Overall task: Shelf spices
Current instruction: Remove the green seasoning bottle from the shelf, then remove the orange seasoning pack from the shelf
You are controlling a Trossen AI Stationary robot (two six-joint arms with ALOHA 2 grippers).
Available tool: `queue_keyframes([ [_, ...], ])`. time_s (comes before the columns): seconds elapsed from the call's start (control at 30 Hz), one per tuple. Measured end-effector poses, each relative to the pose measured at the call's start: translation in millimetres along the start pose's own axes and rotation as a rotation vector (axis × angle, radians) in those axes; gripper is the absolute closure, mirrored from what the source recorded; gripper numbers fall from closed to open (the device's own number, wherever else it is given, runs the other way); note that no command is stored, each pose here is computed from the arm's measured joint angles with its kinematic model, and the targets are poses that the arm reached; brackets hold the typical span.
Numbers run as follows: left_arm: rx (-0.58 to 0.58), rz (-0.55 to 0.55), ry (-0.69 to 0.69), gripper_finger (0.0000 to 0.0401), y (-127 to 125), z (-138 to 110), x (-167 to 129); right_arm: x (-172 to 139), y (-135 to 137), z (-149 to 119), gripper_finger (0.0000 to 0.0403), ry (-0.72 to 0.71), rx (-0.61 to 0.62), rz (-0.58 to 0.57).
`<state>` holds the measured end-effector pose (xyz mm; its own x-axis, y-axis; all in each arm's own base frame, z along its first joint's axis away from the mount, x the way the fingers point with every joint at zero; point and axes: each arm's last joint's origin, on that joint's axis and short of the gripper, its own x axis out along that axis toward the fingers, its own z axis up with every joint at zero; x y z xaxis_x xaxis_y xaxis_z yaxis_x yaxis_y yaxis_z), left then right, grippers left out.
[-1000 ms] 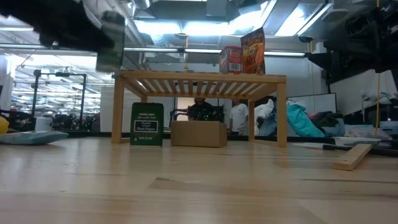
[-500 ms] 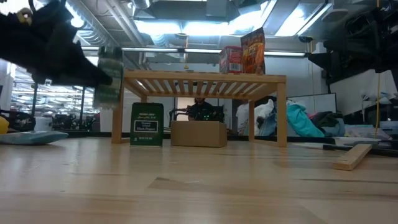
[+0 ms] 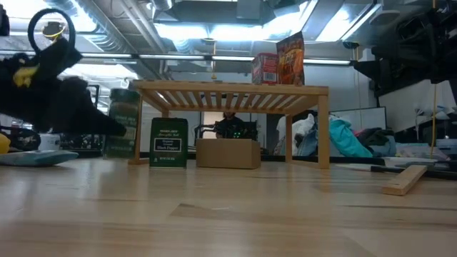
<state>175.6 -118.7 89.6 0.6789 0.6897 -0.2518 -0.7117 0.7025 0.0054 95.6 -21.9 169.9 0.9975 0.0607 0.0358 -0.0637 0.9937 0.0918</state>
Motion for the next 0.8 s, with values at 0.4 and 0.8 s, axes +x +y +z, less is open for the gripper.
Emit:
queue_keyframes([
  [0.4,-0.001,0.023,-0.026,0.0123,1,-14,4,0,0,0,0.0152,0.000,0.000,0.000],
  [0.8,0.074,-0.006,-0.154,0.0070,0,-12,-7,0,0,0,0.0152,0.000,0.000,0.000],
])
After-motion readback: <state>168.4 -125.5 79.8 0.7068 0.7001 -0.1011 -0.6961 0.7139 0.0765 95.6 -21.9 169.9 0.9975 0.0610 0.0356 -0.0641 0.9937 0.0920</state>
